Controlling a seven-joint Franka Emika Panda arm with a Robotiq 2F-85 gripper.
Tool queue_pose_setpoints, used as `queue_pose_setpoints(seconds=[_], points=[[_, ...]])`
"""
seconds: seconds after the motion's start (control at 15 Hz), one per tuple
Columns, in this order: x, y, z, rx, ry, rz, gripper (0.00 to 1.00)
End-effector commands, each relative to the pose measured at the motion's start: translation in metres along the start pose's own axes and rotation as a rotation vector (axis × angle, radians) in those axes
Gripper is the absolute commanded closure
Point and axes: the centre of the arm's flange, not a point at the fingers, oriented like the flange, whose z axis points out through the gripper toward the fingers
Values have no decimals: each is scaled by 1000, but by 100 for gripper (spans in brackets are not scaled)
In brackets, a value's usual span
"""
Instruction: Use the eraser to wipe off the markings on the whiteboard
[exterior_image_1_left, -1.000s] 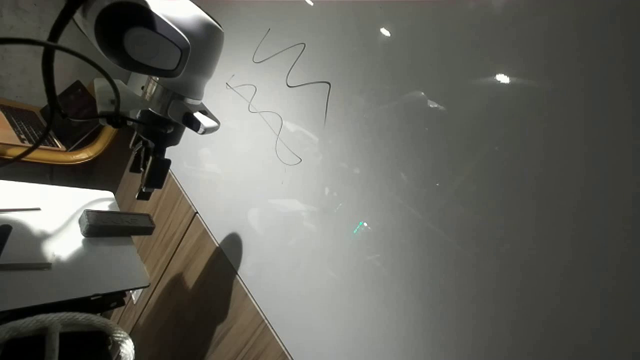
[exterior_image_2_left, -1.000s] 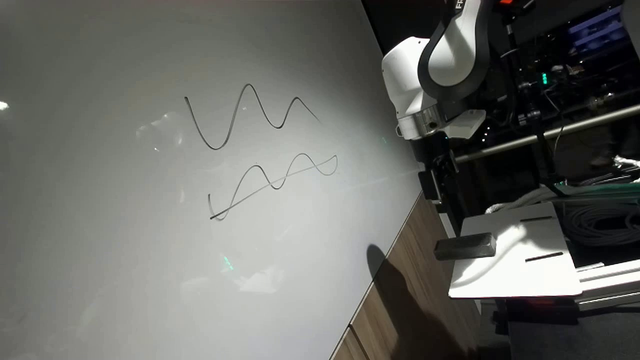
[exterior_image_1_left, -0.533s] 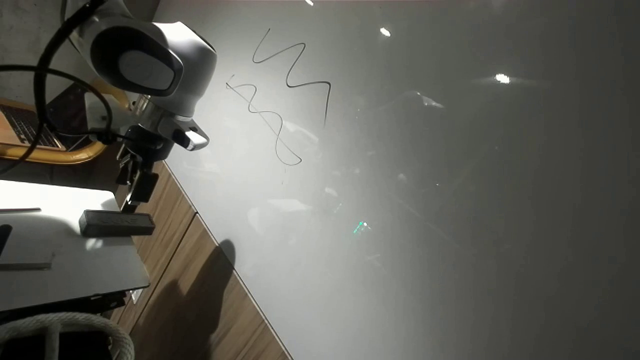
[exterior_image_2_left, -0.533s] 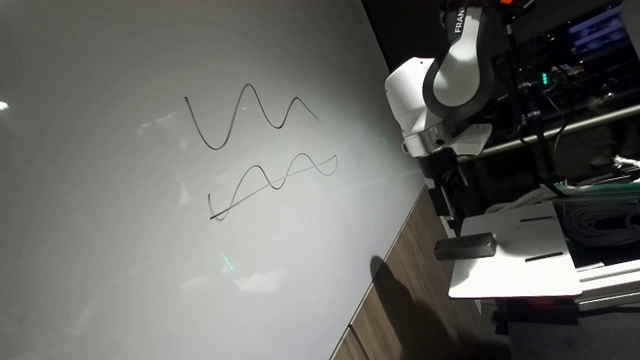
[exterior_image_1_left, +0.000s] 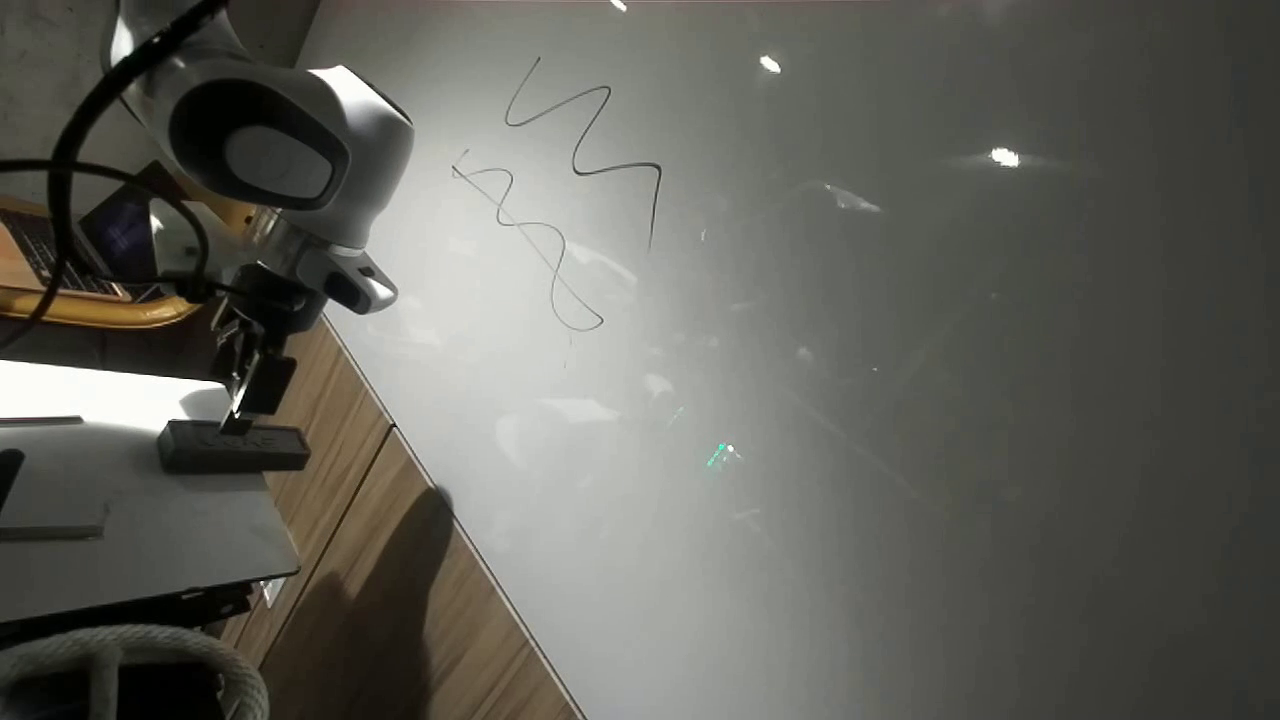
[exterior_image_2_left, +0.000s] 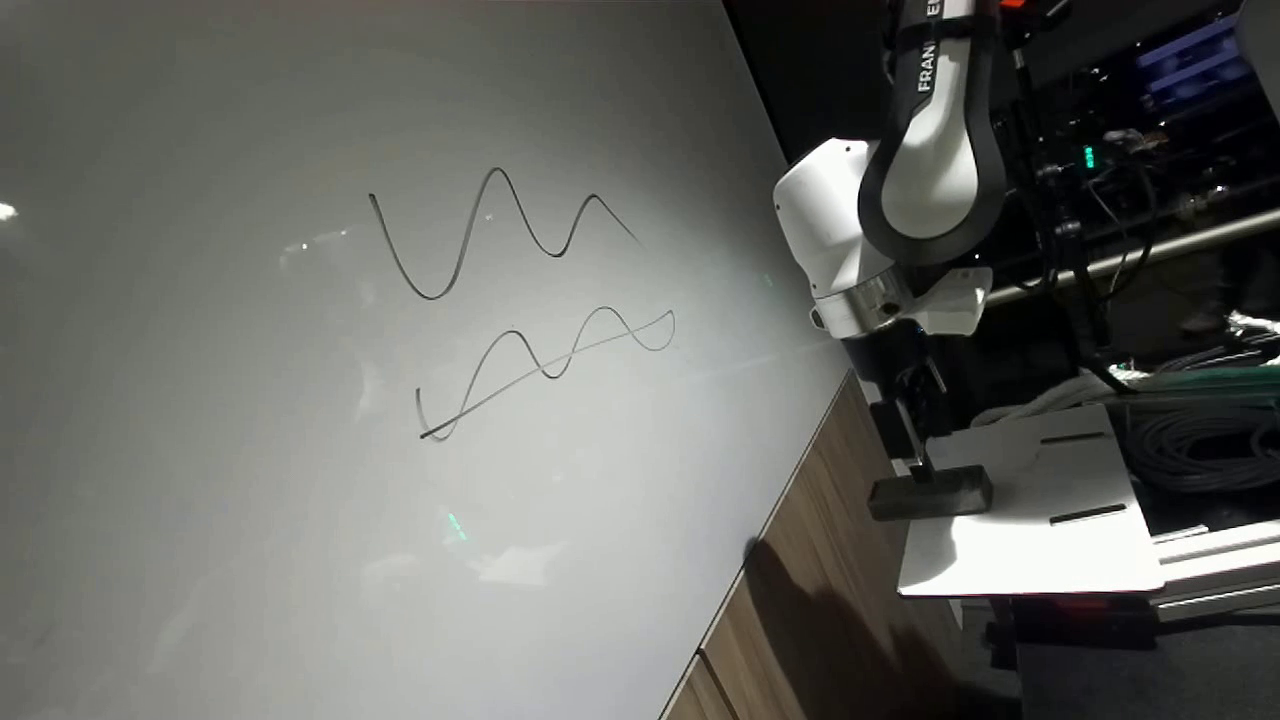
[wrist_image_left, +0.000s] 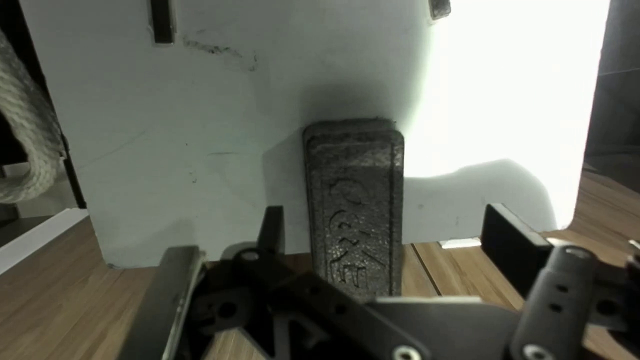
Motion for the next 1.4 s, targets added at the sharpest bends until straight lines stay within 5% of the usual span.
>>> queue_pose_setpoints(seconds=[0.0, 1.33], points=[[-9, 4, 22, -16, 11, 9, 0], [-5, 7, 39, -64, -8, 33, 0]])
